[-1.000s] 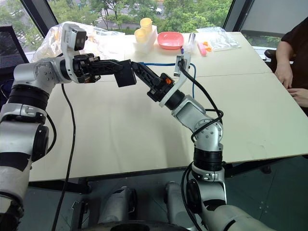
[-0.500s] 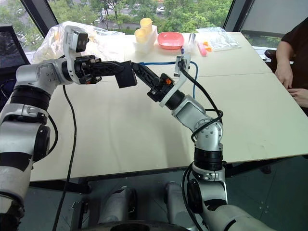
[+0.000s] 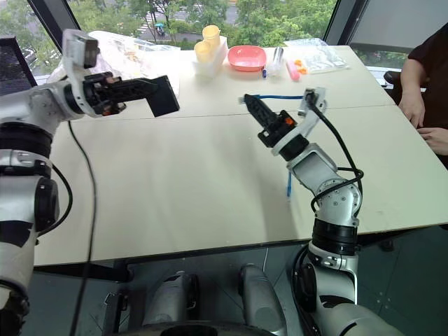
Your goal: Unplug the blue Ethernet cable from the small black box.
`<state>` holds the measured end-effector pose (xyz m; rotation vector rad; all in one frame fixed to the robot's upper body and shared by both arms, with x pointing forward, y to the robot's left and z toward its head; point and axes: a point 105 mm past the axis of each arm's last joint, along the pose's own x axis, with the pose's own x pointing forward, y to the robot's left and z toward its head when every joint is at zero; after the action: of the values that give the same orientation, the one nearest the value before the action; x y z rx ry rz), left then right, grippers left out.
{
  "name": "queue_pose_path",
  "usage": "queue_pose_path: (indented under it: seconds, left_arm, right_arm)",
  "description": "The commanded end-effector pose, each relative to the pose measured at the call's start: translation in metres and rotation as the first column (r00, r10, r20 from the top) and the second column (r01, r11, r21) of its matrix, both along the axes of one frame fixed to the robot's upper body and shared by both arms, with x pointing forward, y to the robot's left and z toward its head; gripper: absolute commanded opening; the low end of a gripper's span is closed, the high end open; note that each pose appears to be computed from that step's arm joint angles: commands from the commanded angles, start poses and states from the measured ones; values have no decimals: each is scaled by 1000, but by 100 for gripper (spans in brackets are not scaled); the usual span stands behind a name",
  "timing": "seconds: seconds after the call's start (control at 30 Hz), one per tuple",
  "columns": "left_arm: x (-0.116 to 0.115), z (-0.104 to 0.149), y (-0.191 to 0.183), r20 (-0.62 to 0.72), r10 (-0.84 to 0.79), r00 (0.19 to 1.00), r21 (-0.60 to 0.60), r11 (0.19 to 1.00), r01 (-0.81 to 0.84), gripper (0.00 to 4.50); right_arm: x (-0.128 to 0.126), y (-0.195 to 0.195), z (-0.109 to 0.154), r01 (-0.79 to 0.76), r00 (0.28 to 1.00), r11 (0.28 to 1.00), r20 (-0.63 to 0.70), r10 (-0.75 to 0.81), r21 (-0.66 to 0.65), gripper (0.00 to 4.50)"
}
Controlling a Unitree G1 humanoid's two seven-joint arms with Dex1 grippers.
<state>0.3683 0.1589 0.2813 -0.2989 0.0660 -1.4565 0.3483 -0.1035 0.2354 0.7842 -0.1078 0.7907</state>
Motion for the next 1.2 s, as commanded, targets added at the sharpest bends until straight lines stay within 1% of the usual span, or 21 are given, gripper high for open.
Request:
queue_pose_path:
  seconds: [0.03,0.1,0.13,0.2,0.27,0.3,0.33,0.37,0.43,0.47,0.5,0.53,0.6,0.73,0.83,0.9,0.97,1.03,1.1,1.17,1.2]
  left_arm:
    - [-2,7,-10,45,-36,998,-2,999,36,57]
    - [-3,8,-9,46,-34,998,-6,999,34,57]
    - [-3,9,-9,46,-33,998,-7,999,34,57]
    - [2,3,-10,58,-4,998,36,999,2,57]
    - [11,-11,-19,113,43,993,114,992,-56,57]
    - [19,-19,-25,159,85,984,150,983,-109,57]
    - [26,-27,-32,199,123,972,176,971,-159,57]
    - [32,-33,-38,230,156,961,192,960,-202,57]
    - [42,-49,-49,281,215,935,225,933,-282,57]
    - [47,-57,-54,303,245,921,239,916,-322,57]
    - [50,-66,-59,328,256,910,254,904,-345,57]
    - [50,-72,-64,348,256,902,259,898,-355,57]
    - [52,-82,-73,368,269,890,259,890,-376,57]
    - [55,-92,-86,411,298,862,247,873,-420,57]
    - [56,-100,-92,421,322,848,240,862,-446,57]
    - [59,-109,-92,448,351,822,251,833,-493,57]
    - [61,-113,-90,454,378,807,246,817,-521,57]
    - [60,-123,-92,446,403,799,242,805,-541,156]
    - [60,-131,-93,444,430,786,237,790,-566,221]
    - [63,-135,-89,431,469,771,229,770,-596,274]
    - [64,-136,-87,431,482,763,231,758,-610,291]
  right_arm:
    - [-6,18,17,-51,997,999,61,50,11,84]
    - [-1,13,18,-13,999,999,51,11,31,158]
    - [0,11,19,-1,999,999,48,0,34,208]
    - [6,3,8,61,998,998,23,-60,-18,311]
    - [24,-19,-16,193,977,978,-78,-199,-76,406]
    - [33,-31,-32,260,950,958,-145,-276,-120,406]
    - [39,-41,-51,300,919,933,-201,-338,-200,406]
    - [41,-46,-67,303,896,911,-242,-372,-280,406]
    - [39,-52,-94,254,864,858,-293,-409,-446,406]
    - [34,-56,-109,202,851,816,-315,-420,-542,406]
    - [29,-65,-118,177,856,720,-256,-449,-671,406]
    - [24,-73,-124,151,865,634,-209,-456,-759,406]
    - [14,-85,-121,105,903,482,-120,-413,-870,406]
    - [7,-103,-101,94,942,288,-8,-334,-953,406]
    - [3,-114,-87,119,950,172,62,-306,-978,406]
    - [1,-115,-74,151,951,160,100,-291,-975,406]
    - [0,-112,-67,173,953,171,121,-278,-970,406]
    - [-2,-104,-59,202,953,216,141,-268,-955,412]
    - [-3,-99,-54,220,952,277,144,-271,-936,412]
    - [-4,-98,-54,225,951,294,143,-273,-929,412]
    - [-5,-99,-55,224,952,292,144,-272,-930,412]
